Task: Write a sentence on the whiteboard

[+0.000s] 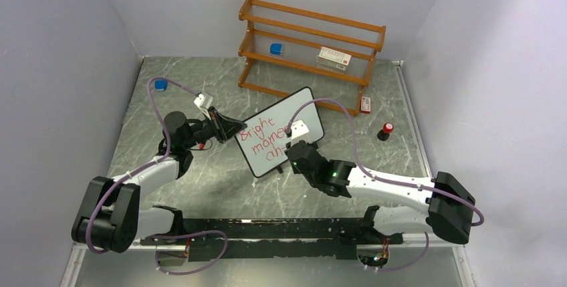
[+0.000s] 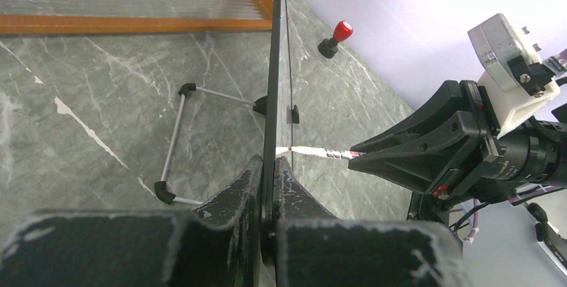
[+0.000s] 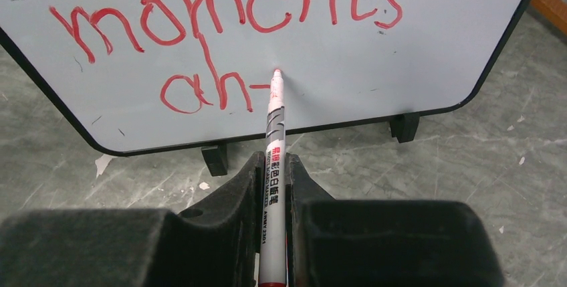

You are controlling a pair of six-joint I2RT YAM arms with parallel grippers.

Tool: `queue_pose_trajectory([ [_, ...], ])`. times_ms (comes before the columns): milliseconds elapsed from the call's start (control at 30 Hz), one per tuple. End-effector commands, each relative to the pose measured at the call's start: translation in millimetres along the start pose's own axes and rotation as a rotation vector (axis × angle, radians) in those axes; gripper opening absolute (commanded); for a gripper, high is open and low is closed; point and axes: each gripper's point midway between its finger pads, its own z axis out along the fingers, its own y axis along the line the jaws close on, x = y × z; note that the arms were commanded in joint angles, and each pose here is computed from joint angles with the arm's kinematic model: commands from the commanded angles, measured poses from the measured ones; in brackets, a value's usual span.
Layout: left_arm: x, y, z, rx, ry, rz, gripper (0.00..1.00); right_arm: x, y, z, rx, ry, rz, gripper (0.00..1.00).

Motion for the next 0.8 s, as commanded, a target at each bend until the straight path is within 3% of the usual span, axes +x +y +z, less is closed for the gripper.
queue_pose_trajectory([
  [0,4.6,4.3,1.2,-0.017,0.028,0.011,0.05,-11.4,4.9,1.1,-0.025,-0.033,0.009,0.0],
  [767,5.7,4.8,1.3,-0.018,0.028,0.009,0.05,11.1,15.9,1.1,-0.085,0.055,-0.029,0.0],
])
